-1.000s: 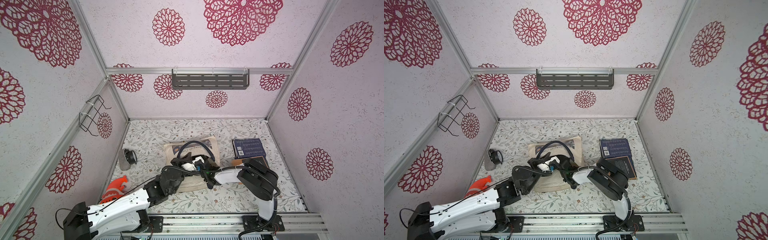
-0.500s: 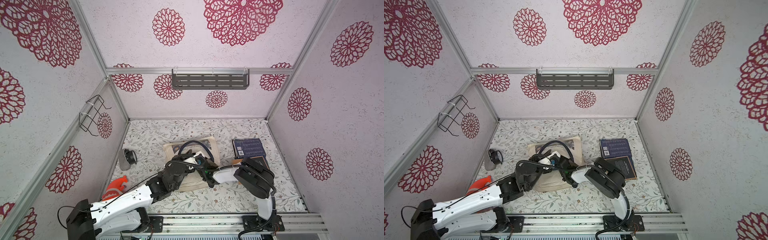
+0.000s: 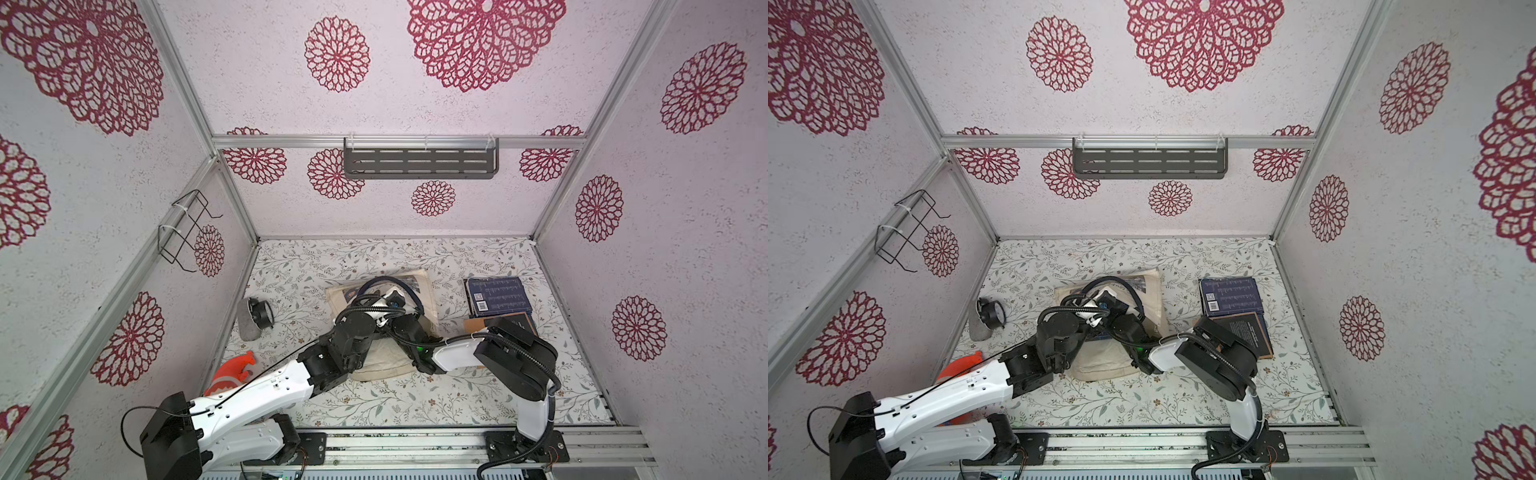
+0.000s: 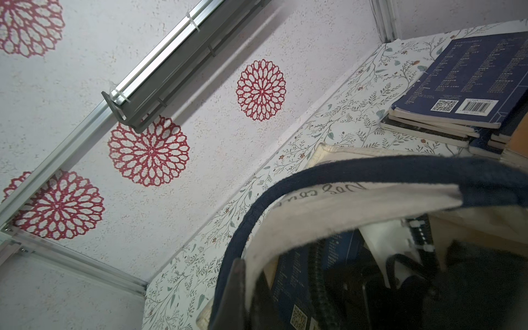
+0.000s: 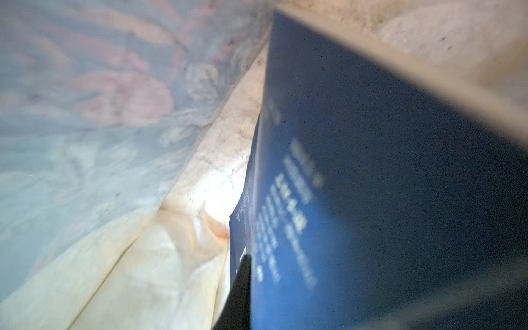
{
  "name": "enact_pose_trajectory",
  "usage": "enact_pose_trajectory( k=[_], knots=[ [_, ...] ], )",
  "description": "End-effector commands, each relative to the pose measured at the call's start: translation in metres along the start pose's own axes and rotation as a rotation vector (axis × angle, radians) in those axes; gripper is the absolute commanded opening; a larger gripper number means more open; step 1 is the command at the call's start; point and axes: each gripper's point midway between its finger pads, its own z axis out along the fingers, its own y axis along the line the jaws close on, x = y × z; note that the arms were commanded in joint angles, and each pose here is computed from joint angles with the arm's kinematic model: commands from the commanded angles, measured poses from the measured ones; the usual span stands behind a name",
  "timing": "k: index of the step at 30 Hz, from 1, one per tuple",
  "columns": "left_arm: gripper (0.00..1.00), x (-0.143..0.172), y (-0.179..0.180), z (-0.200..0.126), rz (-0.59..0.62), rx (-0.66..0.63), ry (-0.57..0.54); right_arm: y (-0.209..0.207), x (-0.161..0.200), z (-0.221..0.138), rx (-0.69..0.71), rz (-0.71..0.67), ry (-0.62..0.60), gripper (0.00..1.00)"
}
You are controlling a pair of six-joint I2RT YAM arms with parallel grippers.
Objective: Take out the books from the canvas bag
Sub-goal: Pick up the book from the canvas bag.
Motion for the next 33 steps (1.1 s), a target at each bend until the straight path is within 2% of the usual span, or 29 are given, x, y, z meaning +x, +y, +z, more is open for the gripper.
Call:
enact_pose_trajectory(
  k=[1, 10, 22, 29, 33],
  knots=[
    [0.0, -0.002, 0.02, 0.007, -0.083, -0.082, 0.035, 0.036, -0.02, -0.017, -0.112, -0.056, -0.041, 0.0],
    [0.0, 0.008, 0.033, 0.019, -0.168, -0.168, 0.129, 0.059, -0.027, -0.063, -0.29, -0.183, -0.033, 0.0],
    [0.0, 0.016, 0.057, 0.023, -0.237, -0.252, 0.186, 0.068, -0.021, -0.116, -0.436, -0.325, 0.072, 0.0],
    [0.0, 0.018, 0.06, 0.023, -0.238, -0.265, 0.198, 0.057, -0.034, -0.144, -0.426, -0.413, 0.06, 0.0],
    [0.0, 0.019, 0.06, 0.024, -0.236, -0.266, 0.205, 0.058, -0.05, -0.169, -0.429, -0.475, 0.013, 0.0]
  ],
)
